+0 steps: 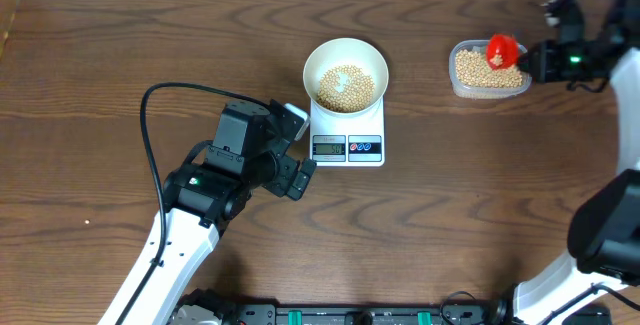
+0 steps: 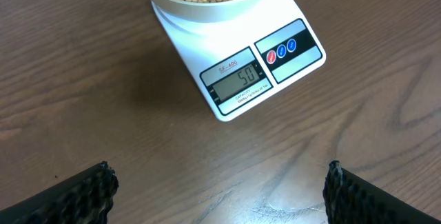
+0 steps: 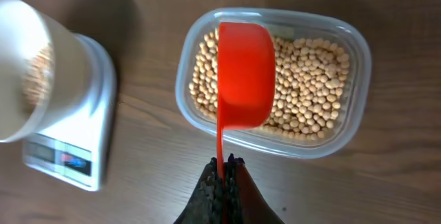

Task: Scoop item into bowl and weigh 50g on scale
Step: 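Move the scoop with the right gripper back toward the container, then lower the red scoop into the soybean container with the right gripper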

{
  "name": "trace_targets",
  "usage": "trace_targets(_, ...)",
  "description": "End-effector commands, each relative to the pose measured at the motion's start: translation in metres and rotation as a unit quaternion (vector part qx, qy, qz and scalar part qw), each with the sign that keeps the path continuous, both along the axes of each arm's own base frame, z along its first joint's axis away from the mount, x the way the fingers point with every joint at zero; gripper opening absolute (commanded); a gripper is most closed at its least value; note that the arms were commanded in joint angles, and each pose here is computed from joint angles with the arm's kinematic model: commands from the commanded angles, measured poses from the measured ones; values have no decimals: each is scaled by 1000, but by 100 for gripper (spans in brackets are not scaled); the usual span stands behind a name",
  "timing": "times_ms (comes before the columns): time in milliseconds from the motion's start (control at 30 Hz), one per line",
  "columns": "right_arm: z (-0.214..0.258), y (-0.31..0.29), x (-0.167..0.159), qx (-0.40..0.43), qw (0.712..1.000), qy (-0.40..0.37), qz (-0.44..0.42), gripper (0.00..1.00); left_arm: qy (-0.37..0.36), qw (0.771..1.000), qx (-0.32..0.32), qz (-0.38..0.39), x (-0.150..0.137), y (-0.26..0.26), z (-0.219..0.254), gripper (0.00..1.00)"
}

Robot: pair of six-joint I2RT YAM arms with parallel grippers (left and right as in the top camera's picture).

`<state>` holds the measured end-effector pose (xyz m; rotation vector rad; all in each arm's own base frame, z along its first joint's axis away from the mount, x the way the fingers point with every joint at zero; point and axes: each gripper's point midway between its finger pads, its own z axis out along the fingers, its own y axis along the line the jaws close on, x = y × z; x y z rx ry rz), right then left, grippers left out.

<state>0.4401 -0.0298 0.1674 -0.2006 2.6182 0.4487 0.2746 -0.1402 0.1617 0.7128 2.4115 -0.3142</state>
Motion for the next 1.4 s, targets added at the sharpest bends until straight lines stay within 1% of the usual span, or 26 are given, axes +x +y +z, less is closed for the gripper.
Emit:
trace_targets(0, 6, -6, 1, -117, 993, -1, -7, 2, 3, 1000, 6, 5, 0, 2, -4, 98)
trace_targets(167, 13, -3, 0, -218, 976, 1, -27, 2, 3, 1000, 6, 5, 0, 2, -4, 98)
trace_targets(233, 18, 2, 0, -245, 969, -6, -26, 2, 3, 1000, 6, 5, 0, 2, -4, 98)
trace_targets(367, 26, 18, 2, -279, 960, -21, -13, 2, 3, 1000, 6, 5, 0, 2, -4, 98)
trace_targets(567, 29, 26, -4, -351, 936, -15, -6, 2, 3, 1000, 6, 5, 0, 2, -4, 98)
trace_targets(733, 34, 20, -9, -391, 920, -9, -27, 2, 3, 1000, 6, 5, 0, 2, -4, 98)
trace_targets(800, 34, 19, -10, -388, 921, -7, -41, 2, 3, 1000, 6, 5, 0, 2, -4, 98)
trace_targets(900, 31, 19, -10, -353, 932, -5, -85, 1, 3, 1000, 6, 5, 0, 2, -4, 98)
trace_targets(1000, 23, 32, -9, -266, 959, 6, -101, 1, 3, 1000, 6, 5, 0, 2, -4, 98)
trace_targets(1067, 19, 43, -8, -181, 976, 18, -117, 1, 3, 1000, 6, 5, 0, 2, -4, 98)
trace_targets(1133, 18, 48, -7, -110, 984, 29, -139, 1, 3, 1000, 6, 5, 0, 2, -4, 98)
trace_targets(1200, 19, 43, -5, -56, 980, 42, -189, 1, 3, 1000, 6, 5, 0, 2, -4, 98)
trace_targets(1267, 17, 31, -4, -29, 966, 55, -251, 1, 3, 1000, 6, 5, 0, 2, -4, 98)
trace_targets(1367, 13, 20, -3, 4, 944, 68, -323, 1, 3, 1000, 6, 5, 0, 2, -4, 98)
